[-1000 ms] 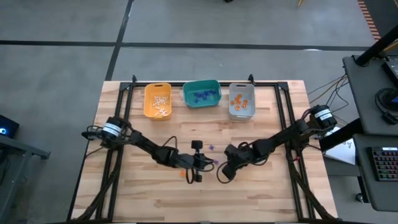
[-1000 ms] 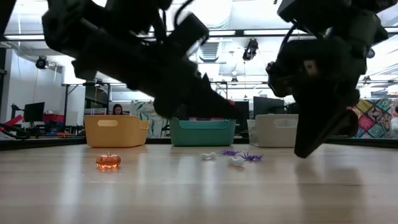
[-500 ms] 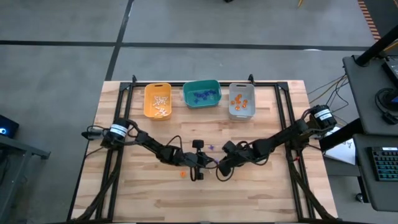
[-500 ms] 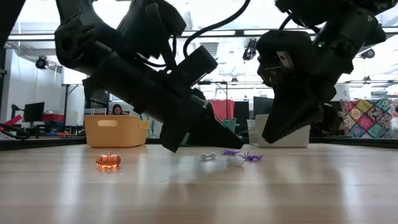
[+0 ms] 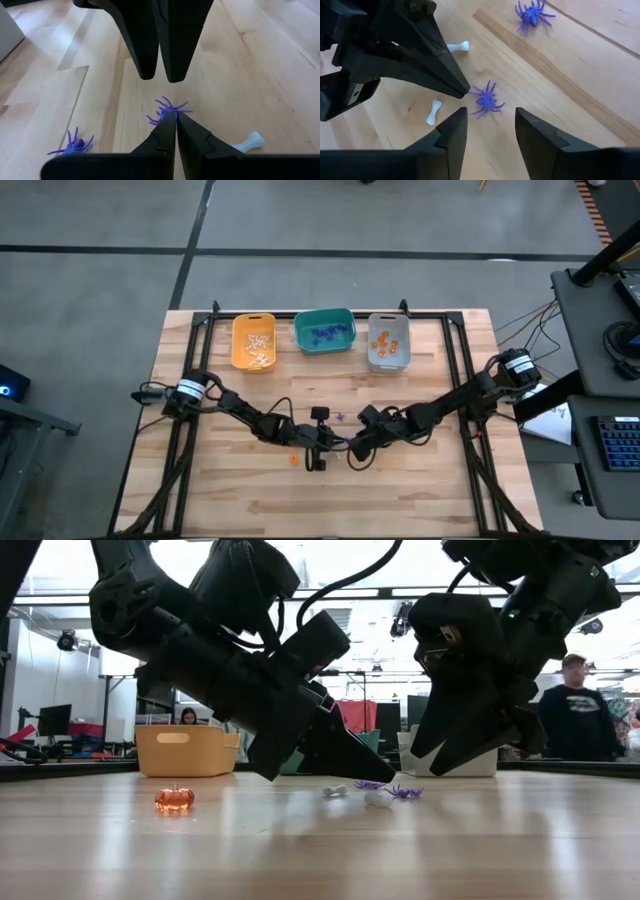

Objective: Sort Halloween decoration
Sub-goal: Put the violet spider toy into the green bin

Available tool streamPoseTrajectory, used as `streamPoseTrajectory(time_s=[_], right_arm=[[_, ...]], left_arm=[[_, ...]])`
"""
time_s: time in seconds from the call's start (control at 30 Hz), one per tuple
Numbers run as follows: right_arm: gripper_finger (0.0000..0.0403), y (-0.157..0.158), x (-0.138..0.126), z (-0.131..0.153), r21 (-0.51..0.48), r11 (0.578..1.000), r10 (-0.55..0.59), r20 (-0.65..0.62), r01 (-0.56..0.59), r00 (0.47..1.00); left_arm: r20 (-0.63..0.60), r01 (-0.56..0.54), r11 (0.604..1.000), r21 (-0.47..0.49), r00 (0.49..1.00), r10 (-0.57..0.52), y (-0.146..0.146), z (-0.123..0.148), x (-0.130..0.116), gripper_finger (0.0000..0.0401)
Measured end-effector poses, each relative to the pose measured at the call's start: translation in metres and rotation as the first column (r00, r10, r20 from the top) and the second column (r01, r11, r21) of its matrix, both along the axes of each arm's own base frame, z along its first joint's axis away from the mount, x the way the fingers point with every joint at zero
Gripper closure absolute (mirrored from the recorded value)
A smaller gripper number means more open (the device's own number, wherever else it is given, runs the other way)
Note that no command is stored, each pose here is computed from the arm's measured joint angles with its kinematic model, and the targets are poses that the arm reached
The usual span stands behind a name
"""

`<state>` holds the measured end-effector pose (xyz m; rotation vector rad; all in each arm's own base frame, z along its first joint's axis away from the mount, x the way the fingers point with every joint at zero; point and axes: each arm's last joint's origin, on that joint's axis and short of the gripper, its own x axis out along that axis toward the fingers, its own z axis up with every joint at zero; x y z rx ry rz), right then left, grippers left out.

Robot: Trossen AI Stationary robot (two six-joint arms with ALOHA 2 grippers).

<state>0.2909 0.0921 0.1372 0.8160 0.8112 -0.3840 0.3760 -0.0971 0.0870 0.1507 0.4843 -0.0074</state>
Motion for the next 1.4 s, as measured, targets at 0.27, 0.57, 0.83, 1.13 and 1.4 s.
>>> streamPoseTrajectory(time_s=[0.27, 0.57, 0.83, 1.13, 1.4], right_arm=[[0.0246, -0.001, 0.0, 0.0, -0.018, 1.0, -0.021, 0.006, 0.021, 1.0], [0.0243, -0.001, -0.003, -0.004, -0.009, 0.999, -0.044, -0.002, 0.044, 0.999], [0.0248, 0.0, -0.005, -0.005, 0.005, 0.999, -0.052, 0.003, 0.052, 0.999], [0.0244, 0.002, -0.005, -0.005, 0.0, 0.999, -0.048, 0.01, 0.048, 0.999], [0.0253, 0.006, -0.007, -0.006, 0.026, 0.998, -0.059, 0.02, 0.059, 0.998]], left_arm=[[-0.001, -0.007, 1.0, 0.0, 1.0, 0.007, 0.003, 0.0, 0.001, 0.0401], [-0.001, -0.009, 1.0, 0.001, 1.0, 0.009, 0.003, 0.0, 0.001, 0.0401], [-0.006, -0.009, 1.0, 0.002, 1.0, 0.009, 0.003, -0.005, 0.001, 0.0401], [-0.01, -0.019, 1.0, -0.023, 1.0, 0.019, 0.002, -0.016, 0.008, 0.0401], [-0.015, -0.024, 0.999, -0.023, 1.0, 0.024, 0.003, -0.016, 0.008, 0.0401]])
